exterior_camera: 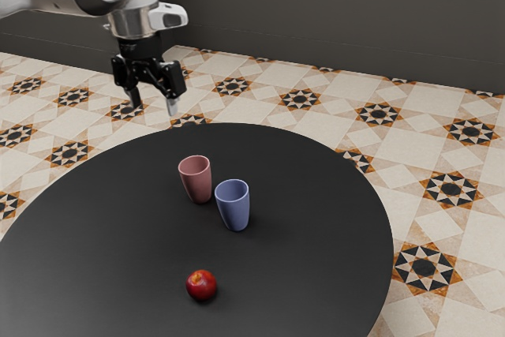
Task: Place the left cup onto the right cup
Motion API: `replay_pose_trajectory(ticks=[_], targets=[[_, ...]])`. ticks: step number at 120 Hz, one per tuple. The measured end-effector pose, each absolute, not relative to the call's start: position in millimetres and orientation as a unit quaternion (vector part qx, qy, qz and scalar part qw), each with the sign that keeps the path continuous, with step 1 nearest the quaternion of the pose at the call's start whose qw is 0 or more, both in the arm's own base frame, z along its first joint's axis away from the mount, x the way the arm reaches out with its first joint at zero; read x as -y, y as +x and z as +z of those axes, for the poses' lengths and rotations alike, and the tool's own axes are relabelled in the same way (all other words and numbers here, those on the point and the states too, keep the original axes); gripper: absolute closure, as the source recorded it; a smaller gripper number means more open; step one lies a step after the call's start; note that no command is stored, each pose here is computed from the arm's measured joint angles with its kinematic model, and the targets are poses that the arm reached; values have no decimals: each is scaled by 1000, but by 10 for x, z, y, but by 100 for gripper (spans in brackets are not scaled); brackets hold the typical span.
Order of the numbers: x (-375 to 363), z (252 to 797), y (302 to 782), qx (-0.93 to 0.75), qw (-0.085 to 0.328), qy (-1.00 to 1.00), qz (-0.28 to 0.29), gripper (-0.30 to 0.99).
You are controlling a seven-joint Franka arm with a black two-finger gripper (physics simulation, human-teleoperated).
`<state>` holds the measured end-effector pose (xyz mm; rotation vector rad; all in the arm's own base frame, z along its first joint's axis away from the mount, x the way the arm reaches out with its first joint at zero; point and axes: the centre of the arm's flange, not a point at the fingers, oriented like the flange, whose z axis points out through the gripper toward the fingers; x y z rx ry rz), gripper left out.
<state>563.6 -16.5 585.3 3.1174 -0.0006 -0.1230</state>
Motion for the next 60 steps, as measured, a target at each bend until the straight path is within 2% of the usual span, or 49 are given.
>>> replay_pose_trajectory(ticks=[25,60], targets=[[276,5761,5683,10,11,999,-44,0],[170,5331,5938,-1,15,998,-54,0]])
